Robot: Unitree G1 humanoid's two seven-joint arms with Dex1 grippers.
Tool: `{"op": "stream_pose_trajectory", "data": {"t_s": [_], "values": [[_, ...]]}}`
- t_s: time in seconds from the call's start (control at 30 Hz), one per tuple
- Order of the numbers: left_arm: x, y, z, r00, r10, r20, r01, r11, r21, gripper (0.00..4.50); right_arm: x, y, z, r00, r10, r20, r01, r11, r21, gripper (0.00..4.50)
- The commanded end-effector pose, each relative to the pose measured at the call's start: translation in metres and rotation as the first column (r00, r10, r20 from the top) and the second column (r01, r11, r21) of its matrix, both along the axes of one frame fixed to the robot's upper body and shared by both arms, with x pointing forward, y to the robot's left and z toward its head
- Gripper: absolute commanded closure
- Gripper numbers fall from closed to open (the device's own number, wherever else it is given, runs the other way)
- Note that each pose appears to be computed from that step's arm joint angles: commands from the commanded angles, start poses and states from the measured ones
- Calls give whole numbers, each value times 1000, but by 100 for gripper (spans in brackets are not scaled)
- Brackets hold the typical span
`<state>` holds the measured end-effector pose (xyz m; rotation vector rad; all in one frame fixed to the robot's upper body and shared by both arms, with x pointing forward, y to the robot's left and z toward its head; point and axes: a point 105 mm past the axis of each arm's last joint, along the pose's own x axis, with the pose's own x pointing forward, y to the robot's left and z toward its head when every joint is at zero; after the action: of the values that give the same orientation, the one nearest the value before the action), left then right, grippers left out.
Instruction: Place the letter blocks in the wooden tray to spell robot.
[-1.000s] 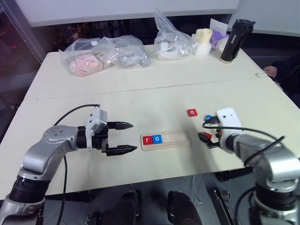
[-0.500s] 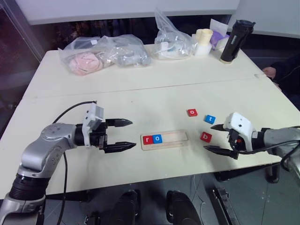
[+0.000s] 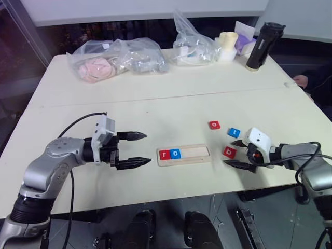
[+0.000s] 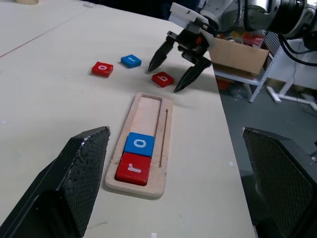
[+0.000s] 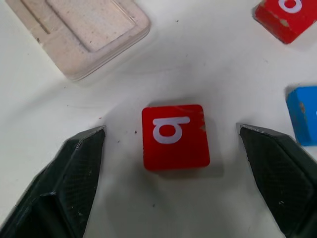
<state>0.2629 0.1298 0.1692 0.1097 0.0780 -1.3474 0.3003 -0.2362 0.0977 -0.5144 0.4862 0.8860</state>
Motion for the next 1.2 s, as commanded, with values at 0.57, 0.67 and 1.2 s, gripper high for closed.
{"op": "stream_pose_trajectory", "data": {"t_s": [0.57, 0.67, 1.2], "values": [[-8, 1, 7, 999, -41, 36, 41, 999, 4, 0, 0, 116, 58, 821, 545, 173, -535, 839, -104, 334], [-9, 1, 8, 998, -41, 41, 41, 999, 7, 0, 5, 125, 48, 800, 581, 150, -568, 813, -127, 334], [-14, 0, 5, 999, -24, 45, 23, 1000, 10, 0, 22, 128, 28, 809, 576, 117, -561, 816, -138, 334]]}}
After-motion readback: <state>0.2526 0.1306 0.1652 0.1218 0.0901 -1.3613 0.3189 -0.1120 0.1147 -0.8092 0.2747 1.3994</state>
